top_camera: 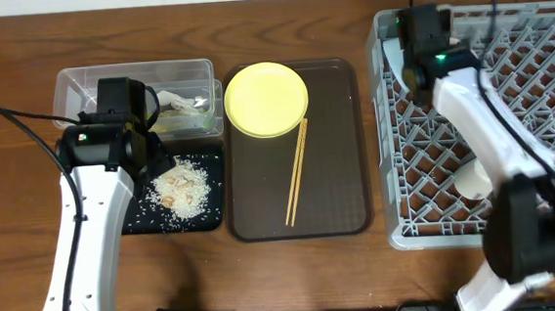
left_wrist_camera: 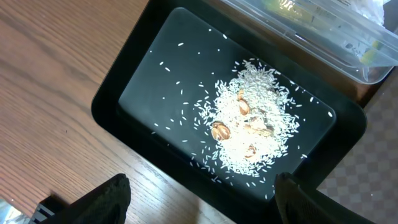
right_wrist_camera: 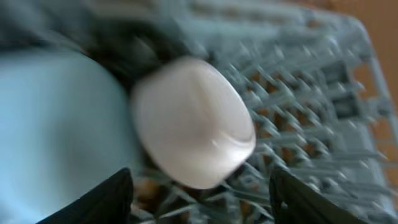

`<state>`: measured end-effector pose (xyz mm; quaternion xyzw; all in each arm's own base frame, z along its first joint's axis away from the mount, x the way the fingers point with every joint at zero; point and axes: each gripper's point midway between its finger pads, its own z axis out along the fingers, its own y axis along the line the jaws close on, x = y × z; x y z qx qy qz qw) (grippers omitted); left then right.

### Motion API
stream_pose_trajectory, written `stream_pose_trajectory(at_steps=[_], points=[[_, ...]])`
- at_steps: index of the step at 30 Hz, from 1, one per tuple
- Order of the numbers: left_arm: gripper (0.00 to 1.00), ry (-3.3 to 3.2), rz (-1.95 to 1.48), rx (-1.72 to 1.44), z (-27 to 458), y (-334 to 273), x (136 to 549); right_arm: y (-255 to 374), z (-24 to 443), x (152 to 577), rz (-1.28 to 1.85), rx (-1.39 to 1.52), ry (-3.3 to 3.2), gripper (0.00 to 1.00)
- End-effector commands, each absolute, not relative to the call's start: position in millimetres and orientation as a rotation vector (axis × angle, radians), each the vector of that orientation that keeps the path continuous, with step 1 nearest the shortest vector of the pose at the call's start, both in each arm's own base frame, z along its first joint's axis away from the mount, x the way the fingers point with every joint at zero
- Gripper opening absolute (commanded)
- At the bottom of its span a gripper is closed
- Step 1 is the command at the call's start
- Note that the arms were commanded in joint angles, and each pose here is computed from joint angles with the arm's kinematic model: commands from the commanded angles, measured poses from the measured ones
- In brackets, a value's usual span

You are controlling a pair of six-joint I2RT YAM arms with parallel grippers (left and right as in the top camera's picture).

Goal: Sort waste into correct bins and load items into the dishwasher rack
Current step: 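Carry the white bowl right and set it into the dish rack, then reach the right gripper to the yellow plate and grasp its edge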

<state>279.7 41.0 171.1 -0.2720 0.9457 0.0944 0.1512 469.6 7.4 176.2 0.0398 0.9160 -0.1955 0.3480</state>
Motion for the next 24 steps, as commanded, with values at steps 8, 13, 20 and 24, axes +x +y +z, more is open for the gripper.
stream_pose_trajectory(at_steps=[8,13,20,24], points=[[0.77,2.691,0.268,-0.812,176.0,43.0,279.7,195.2,236.4,435.7,0.386,-0.349,2.262,0.69],[0.77,2.690,0.268,-0.812,176.0,43.0,279.8,222.6,189.8,440.9,0.337,-0.309,2.348,0.67],[0.77,2.691,0.268,-0.812,176.0,43.0,279.7,235.8,106.0,464.3,0.254,-0.206,2.448,0.59],[0.77,2.691,0.268,-0.812,176.0,43.0,279.7,240.6,65.1,469.9,0.260,-0.139,2.500,0.55]])
